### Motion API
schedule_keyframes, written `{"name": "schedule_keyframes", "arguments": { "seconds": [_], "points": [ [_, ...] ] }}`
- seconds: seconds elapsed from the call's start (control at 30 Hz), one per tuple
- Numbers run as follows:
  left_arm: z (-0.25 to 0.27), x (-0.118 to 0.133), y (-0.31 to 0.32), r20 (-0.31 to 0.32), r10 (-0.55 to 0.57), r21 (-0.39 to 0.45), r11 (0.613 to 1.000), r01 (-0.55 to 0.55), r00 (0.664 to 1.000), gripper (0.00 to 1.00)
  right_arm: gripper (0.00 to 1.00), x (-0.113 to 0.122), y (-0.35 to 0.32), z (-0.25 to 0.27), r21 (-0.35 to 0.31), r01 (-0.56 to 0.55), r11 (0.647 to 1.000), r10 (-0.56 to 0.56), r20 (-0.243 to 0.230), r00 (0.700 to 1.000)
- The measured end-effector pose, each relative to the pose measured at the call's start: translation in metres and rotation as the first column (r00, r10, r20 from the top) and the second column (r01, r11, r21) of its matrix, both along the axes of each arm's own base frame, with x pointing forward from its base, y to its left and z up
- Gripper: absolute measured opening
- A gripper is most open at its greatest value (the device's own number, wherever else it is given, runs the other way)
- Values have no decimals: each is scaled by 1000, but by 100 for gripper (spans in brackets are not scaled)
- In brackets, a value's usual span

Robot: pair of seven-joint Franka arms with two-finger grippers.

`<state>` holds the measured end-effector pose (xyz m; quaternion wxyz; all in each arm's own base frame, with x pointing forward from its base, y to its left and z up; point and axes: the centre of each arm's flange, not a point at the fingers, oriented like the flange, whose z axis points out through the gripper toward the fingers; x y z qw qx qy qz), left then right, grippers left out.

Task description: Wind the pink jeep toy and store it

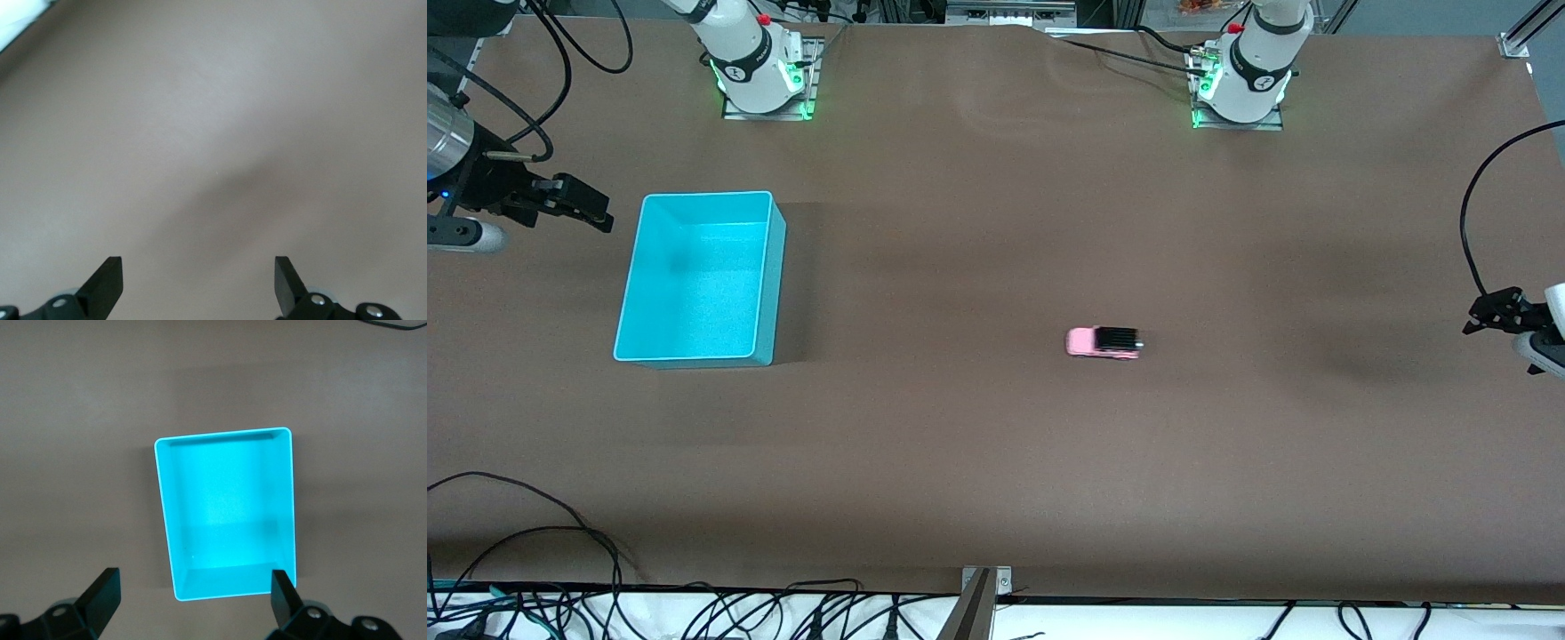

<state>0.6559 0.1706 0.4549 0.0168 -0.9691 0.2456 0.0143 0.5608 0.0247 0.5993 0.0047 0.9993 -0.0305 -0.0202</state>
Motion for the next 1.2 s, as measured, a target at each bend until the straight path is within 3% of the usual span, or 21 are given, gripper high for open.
{"name": "schedule_keyframes", "arguments": {
  "seconds": [0.17,0.33,0.43,0.53,0.63,0.9,1.2],
  "points": [
    [10,3,-2,30,211,-18,977,-210,977,100,100,-3,0,6,1,-1,1000,1,10,1000],
    [28,6,-3,61,398,-45,917,-396,915,100,100,-5,1,11,3,-3,1000,3,18,1000],
    [35,2,-10,26,468,-42,884,-466,884,100,100,-5,1,11,3,-3,1000,3,19,1000],
    [37,-10,-19,-59,496,-14,867,-497,866,100,100,-5,1,11,2,-2,1000,2,18,1000],
    [44,-18,-25,-98,504,4,863,-506,858,100,100,-5,0,10,2,-1,1000,1,18,1000],
    [85,-31,-60,-92,494,1,868,-496,865,100,100,-5,0,11,3,-4,1000,4,18,1000],
    [131,-49,-128,-64,541,6,840,-542,838,100,100,-6,8,11,3,-18,1000,18,13,1000]
  ]
}}
